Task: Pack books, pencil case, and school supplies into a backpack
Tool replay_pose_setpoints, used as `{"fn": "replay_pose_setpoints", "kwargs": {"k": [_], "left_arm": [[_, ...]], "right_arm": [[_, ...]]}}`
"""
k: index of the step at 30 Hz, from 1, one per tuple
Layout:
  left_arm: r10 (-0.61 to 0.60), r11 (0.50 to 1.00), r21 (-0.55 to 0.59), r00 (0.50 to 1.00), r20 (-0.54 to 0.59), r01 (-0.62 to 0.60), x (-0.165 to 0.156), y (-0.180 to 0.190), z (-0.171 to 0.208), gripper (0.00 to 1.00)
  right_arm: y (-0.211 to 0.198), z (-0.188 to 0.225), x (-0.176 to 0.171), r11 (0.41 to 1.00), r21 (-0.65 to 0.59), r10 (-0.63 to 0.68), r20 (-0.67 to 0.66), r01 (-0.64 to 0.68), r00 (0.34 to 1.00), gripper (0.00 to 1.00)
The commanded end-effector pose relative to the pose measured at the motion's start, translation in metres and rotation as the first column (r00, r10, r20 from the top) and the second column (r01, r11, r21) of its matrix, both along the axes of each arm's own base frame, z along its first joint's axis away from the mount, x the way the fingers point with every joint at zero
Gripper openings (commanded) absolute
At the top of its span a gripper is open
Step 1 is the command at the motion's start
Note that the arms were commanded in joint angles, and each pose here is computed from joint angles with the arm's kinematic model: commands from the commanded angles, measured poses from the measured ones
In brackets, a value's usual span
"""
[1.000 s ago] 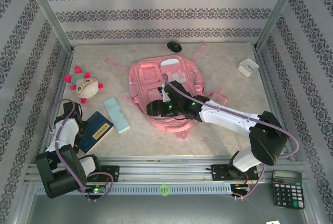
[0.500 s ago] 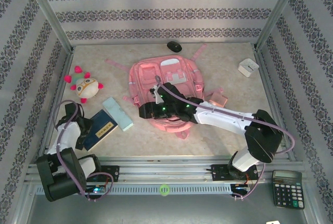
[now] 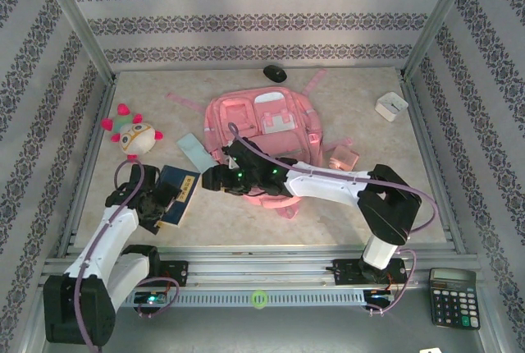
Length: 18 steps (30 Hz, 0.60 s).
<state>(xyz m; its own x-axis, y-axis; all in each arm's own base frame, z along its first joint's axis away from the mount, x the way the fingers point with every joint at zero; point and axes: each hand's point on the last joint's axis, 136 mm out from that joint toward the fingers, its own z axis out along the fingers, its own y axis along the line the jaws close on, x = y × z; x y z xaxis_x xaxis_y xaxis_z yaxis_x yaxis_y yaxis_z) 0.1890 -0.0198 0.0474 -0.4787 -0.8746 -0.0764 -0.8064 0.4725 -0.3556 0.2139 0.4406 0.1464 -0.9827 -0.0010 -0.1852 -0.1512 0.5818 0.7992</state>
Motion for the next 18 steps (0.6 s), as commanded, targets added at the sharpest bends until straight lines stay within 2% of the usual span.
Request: {"fn": "replay_pose_setpoints", "kwargs": {"k": [1, 5, 10, 15, 18], "left_arm": [[-0.065, 0.993, 0.099, 0.997, 0.039, 0.061, 0.006, 0.009, 0.031, 0.97], [-0.102, 0.977, 0.195, 0.994, 0.04, 0.092, 0.013, 0.023, 0.045, 1.0], [-0.117, 0.967, 0.232, 0.992, 0.037, 0.105, 0.022, 0.029, 0.048, 1.0], [-0.125, 0.97, 0.215, 0.992, 0.023, 0.117, 0.024, 0.028, 0.048, 1.0], [-0.122, 0.953, 0.286, 0.992, 0.043, 0.105, 0.031, 0.047, 0.049, 0.99]], "right_arm": [[0.013, -0.004, -0.002, 0.997, 0.033, -0.071, -0.085, 0.074, 0.994, 0.61], [0.019, -0.013, -0.006, 0.994, 0.011, -0.111, -0.112, 0.113, 0.987, 0.63], [0.03, -0.027, -0.008, 0.989, 0.003, -0.146, -0.164, 0.149, 0.976, 0.63], [0.045, -0.03, -0.01, 0.986, 0.018, -0.16, -0.196, 0.167, 0.967, 0.63], [0.047, -0.037, -0.011, 0.983, 0.011, -0.178, -0.212, 0.184, 0.961, 0.63]]}}
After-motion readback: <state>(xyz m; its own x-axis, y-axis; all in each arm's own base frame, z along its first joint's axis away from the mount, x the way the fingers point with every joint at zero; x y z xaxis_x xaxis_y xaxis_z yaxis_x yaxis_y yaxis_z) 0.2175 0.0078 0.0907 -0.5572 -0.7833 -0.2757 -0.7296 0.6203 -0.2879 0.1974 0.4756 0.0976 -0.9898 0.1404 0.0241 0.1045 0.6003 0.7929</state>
